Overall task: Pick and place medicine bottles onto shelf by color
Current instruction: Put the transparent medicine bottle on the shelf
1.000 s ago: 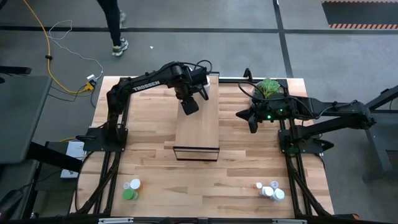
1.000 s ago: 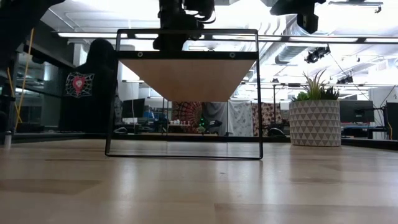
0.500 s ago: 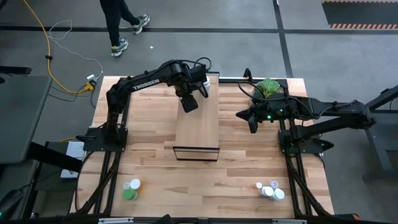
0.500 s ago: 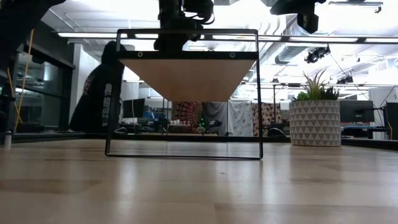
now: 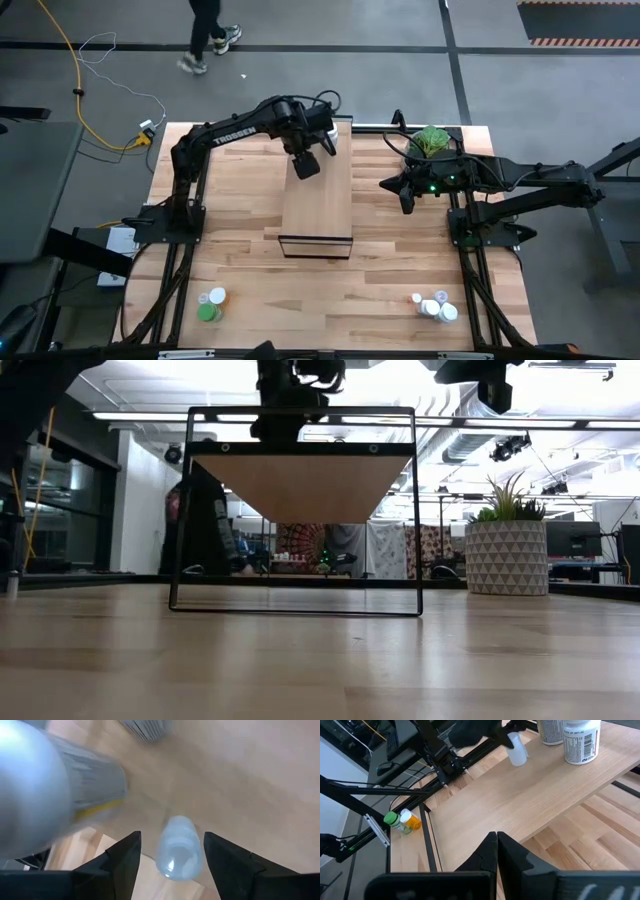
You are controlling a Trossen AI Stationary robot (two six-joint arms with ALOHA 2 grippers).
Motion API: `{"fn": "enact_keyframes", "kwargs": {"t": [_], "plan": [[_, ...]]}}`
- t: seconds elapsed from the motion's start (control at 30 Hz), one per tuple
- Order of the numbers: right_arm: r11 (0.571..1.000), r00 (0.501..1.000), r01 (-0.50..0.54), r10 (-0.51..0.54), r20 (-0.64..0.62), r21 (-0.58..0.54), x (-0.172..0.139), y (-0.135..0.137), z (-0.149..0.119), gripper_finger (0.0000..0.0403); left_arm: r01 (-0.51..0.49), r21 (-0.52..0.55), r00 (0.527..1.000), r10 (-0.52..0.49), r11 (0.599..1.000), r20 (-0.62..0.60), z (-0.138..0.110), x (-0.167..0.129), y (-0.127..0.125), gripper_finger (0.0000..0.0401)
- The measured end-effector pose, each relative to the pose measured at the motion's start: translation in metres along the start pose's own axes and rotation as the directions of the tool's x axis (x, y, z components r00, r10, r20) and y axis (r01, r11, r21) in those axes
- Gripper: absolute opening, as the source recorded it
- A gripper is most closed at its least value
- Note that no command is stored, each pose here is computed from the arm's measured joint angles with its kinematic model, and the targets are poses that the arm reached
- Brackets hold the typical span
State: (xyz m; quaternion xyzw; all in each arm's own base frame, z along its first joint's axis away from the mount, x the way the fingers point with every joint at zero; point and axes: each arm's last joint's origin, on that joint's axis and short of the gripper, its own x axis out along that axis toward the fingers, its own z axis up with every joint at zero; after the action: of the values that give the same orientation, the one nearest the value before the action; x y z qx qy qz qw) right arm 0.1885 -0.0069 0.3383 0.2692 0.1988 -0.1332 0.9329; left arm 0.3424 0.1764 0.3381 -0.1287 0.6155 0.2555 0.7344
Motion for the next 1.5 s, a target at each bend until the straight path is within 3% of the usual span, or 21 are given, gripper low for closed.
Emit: {"fn": "enact_keyframes", "kwargs": {"t": [0.3,0.43,0.6,0.7,0.87,1.03,1.1,1.17,1.3,1.5], "plan": [[1.0,1.0,-0.001,0.001,-0.001,-0.001,0.0,0.0,0.0,0.0,0.106,-0.081,0.974,-0.087,0.991,0.209,0.008,-0.05,0.01,0.0205],[1.0,1.0,-0.003,0.003,-0.002,0.0,0.0,0.0,0.0,0.0,0.195,-0.018,0.895,-0.171,0.981,0.412,0.007,-0.084,-0.006,0.0188],[1.0,1.0,-0.003,0.003,-0.003,0.0,0.0,0.0,0.0,0.0,0.179,0.141,0.744,-0.228,0.974,0.628,-0.005,-0.12,-0.04,0.01],[1.0,1.0,-0.001,0.001,-0.004,-0.001,0.0,0.0,0.0,0.0,0.153,0.158,0.718,-0.22,0.976,0.66,-0.021,-0.119,-0.051,0.0026],[1.0,1.0,0.003,-0.003,-0.011,-0.002,0.0,0.0,-0.001,0.0,0.223,0.117,0.668,-0.239,0.968,0.705,-0.066,-0.094,-0.055,0.0012],[1.0,1.0,0.002,-0.002,-0.01,-0.001,0.0,0.0,-0.001,0.0,0.356,0.112,0.524,-0.297,0.928,0.798,-0.125,-0.052,-0.056,0.0004],[1.0,1.0,0.002,-0.002,-0.009,-0.001,0.0,0.0,-0.001,0.0,0.388,0.086,0.491,-0.285,0.918,0.823,-0.145,-0.031,-0.055,0.0002],[1.0,1.0,0.002,-0.002,-0.009,-0.001,0.0,0.0,-0.001,0.0,0.404,0.024,0.491,-0.239,0.914,0.838,-0.159,-0.007,-0.052,0.0001],[1.0,1.0,0.003,-0.003,-0.008,-0.001,0.0,0.0,-0.001,0.0,0.445,-0.1,0.546,-0.181,0.89,0.818,-0.173,0.037,-0.043,0.0],[1.0,1.0,0.029,-0.029,0.009,-0.001,0.0,-0.001,0.0,0.0,0.449,-0.117,0.599,-0.201,0.886,0.775,-0.169,0.073,-0.037,0.0]]}}
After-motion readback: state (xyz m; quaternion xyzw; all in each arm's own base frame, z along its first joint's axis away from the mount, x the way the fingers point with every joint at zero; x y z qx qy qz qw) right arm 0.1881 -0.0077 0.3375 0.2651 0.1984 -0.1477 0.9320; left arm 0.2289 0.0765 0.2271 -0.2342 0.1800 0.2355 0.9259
